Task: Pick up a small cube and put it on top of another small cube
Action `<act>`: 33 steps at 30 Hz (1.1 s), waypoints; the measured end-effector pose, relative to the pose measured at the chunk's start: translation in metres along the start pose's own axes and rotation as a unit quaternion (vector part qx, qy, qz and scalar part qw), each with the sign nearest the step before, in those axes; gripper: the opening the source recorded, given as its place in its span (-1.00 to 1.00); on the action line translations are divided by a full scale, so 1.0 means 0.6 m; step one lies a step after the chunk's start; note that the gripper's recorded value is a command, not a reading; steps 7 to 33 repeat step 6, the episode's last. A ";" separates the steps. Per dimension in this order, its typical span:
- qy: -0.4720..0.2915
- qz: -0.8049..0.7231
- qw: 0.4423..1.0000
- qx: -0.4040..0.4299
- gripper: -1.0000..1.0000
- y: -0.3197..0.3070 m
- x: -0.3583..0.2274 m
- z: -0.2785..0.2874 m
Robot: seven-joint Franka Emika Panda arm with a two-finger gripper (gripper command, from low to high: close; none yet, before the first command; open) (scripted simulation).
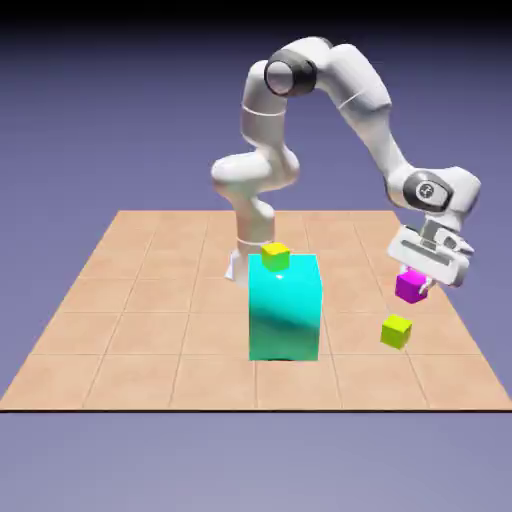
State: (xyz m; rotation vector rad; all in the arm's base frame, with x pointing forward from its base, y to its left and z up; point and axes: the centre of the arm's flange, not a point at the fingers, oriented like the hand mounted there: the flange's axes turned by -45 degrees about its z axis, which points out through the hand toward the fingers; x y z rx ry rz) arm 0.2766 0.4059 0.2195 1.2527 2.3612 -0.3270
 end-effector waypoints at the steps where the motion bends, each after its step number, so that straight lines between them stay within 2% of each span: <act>1: 0.000 0.000 1.000 0.000 -1.00 0.001 0.004 0.030; 2: 0.000 0.000 1.000 0.000 -1.00 0.000 0.009 0.060; 3: 0.000 -0.001 1.000 0.000 1.00 -0.002 0.012 0.083; 5: 0.000 -0.001 1.000 -0.001 1.00 -0.002 0.012 0.083; 6: 0.000 0.000 1.000 -0.001 1.00 0.000 0.008 0.053; 33: 0.000 0.000 1.000 -0.001 1.00 0.000 0.008 0.053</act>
